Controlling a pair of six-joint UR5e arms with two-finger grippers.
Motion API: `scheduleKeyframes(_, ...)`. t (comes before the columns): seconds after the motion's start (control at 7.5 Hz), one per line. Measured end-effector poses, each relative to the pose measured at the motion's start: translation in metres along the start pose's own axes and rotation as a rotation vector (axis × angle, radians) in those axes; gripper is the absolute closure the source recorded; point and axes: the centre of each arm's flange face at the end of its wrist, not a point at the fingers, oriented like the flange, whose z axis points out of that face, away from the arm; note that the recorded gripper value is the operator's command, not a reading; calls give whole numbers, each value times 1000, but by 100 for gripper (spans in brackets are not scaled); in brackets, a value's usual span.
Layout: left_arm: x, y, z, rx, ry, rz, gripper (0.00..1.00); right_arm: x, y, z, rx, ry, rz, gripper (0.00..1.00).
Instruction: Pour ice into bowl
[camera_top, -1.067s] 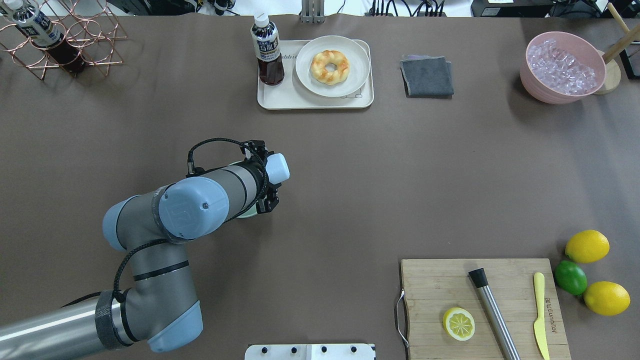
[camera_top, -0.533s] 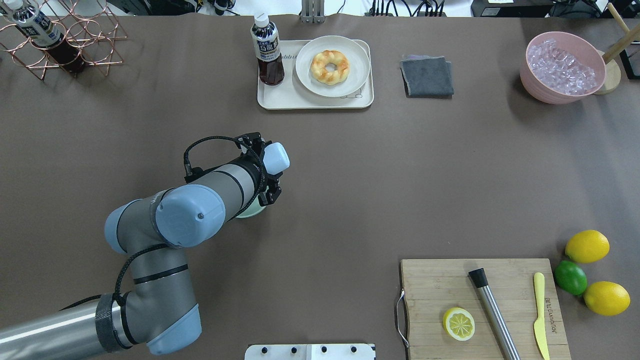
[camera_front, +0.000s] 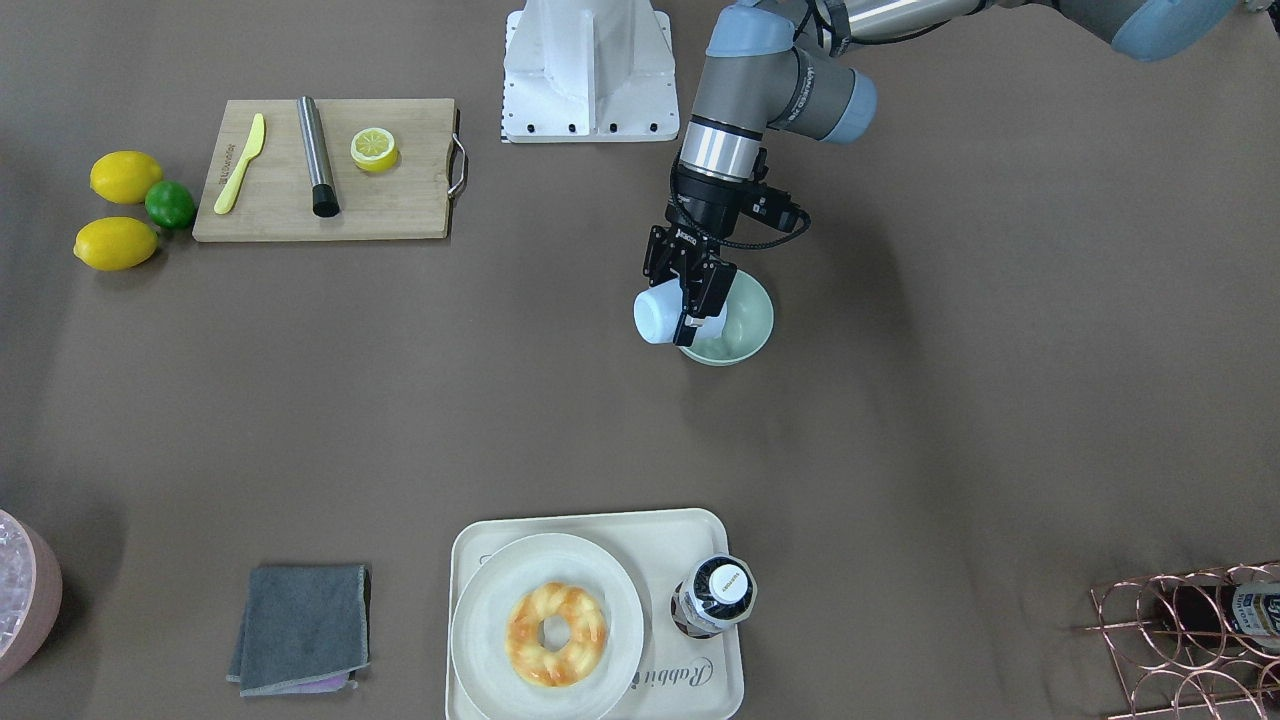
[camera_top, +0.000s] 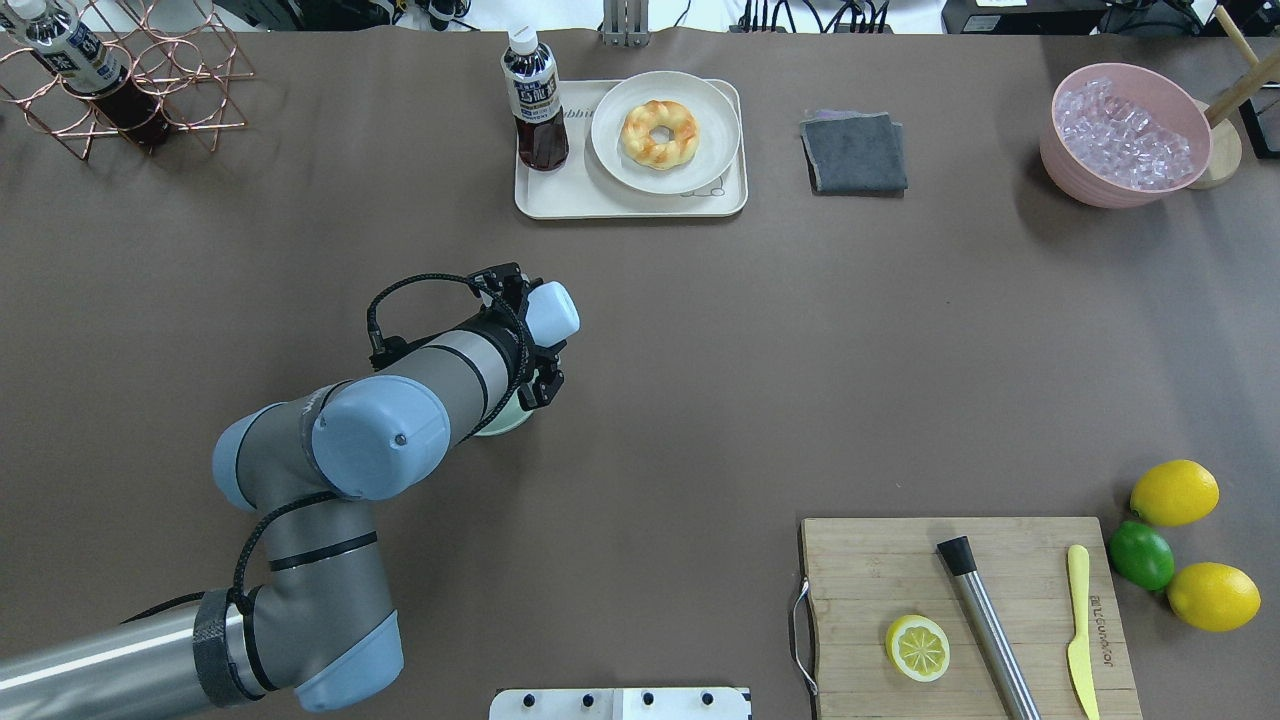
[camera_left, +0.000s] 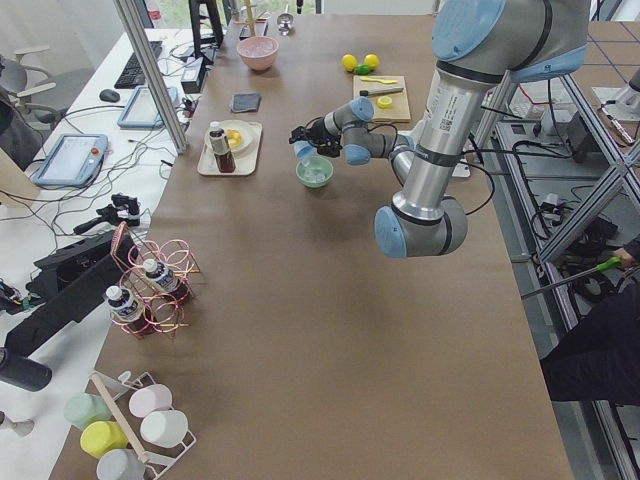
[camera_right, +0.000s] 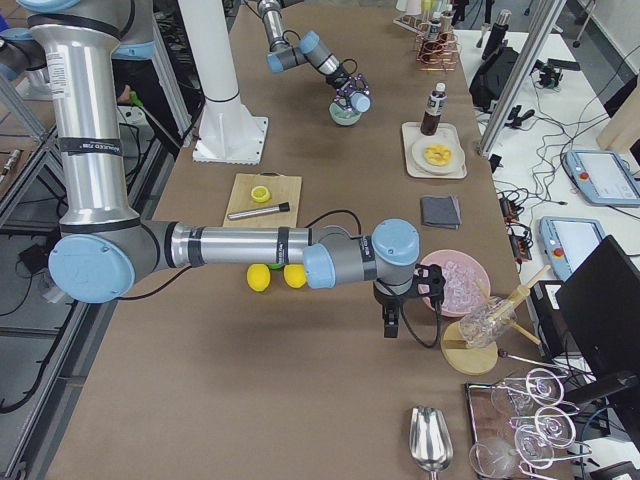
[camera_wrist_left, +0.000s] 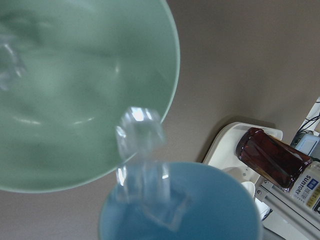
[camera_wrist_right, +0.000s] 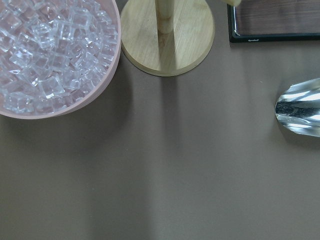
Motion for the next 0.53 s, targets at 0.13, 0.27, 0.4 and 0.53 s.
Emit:
scheduleKeyframes(0.13, 0, -9, 2, -11, 23, -30, 49, 0, 0, 0, 0, 1, 1, 1)
scheduleKeyframes(0.27, 1, -17, 0, -30, 62, -59, 49, 1, 0, 0, -1, 2, 2, 1)
scheduleKeyframes(0.4, -2, -23, -2, -45, 84, -73, 49, 1, 1, 1, -1, 2, 2, 1)
scheduleKeyframes(0.53, -4, -25, -4, -50, 91, -73, 49, 1, 1, 1, -1, 2, 5, 1)
